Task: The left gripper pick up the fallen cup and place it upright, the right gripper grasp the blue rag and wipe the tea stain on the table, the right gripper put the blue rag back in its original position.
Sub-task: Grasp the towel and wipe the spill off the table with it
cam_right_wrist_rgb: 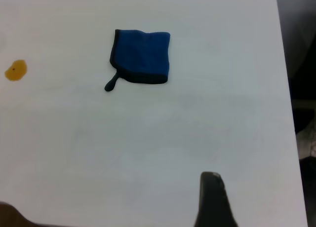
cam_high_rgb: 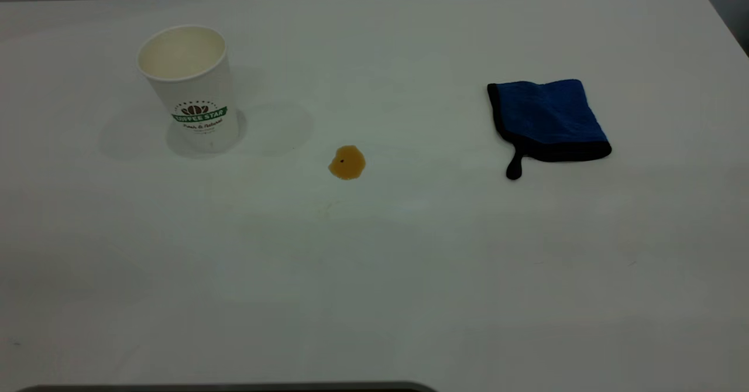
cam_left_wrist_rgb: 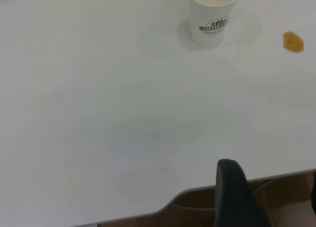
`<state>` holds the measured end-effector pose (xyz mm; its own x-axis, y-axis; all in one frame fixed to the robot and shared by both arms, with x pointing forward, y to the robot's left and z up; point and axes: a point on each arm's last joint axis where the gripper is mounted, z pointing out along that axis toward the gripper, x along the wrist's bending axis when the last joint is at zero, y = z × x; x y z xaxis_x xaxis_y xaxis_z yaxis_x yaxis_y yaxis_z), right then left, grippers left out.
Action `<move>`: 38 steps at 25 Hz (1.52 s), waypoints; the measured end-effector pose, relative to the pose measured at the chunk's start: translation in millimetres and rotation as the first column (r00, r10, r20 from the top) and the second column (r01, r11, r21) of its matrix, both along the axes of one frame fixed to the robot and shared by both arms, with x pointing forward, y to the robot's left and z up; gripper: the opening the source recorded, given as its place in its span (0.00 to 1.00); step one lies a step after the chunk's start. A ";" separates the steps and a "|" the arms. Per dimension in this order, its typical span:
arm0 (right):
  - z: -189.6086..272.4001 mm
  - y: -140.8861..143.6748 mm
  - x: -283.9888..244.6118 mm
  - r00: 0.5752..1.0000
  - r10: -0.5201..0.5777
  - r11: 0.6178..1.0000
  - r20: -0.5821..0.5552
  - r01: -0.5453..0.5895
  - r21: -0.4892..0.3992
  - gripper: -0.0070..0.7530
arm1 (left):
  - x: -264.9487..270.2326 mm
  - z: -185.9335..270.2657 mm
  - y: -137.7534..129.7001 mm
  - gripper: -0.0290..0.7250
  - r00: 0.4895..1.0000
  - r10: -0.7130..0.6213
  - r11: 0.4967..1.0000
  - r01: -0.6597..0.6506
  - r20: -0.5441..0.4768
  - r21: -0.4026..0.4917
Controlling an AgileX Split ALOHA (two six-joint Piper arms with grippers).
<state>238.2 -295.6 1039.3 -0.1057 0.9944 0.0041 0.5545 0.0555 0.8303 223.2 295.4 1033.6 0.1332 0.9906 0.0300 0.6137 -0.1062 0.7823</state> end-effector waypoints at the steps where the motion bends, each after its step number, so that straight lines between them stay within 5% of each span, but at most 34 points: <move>1: 0.0 0.0 0.0 1.000 0.000 1.000 0.000 0.000 0.000 0.73 | -0.3 0.0 0.0 0.61 1.000 0.000 1.000 0.000 0.002 0.000; 22: 6.8 9.4 13.3 0.997 0.068 0.996 -0.029 -0.066 0.067 0.73 | -1.0 -0.3 0.0 0.61 1.000 0.000 1.000 0.000 0.003 0.000; 29: 12.9 20.1 74.1 0.985 0.158 0.986 -0.074 -0.153 0.068 0.88 | -1.0 -0.3 0.0 0.61 1.000 0.000 1.000 0.000 0.002 0.000; 38: -29.5 29.4 183.5 0.950 0.207 0.978 -0.234 -0.199 0.055 0.89 | -1.0 -0.3 0.0 0.61 1.000 0.000 1.000 0.000 0.002 0.000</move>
<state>421.8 -266.2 1009.9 -0.2975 0.9510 0.0837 0.7151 0.1638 0.6796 222.3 295.4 1033.2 0.1333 0.9906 0.0304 0.6118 -0.1064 0.7838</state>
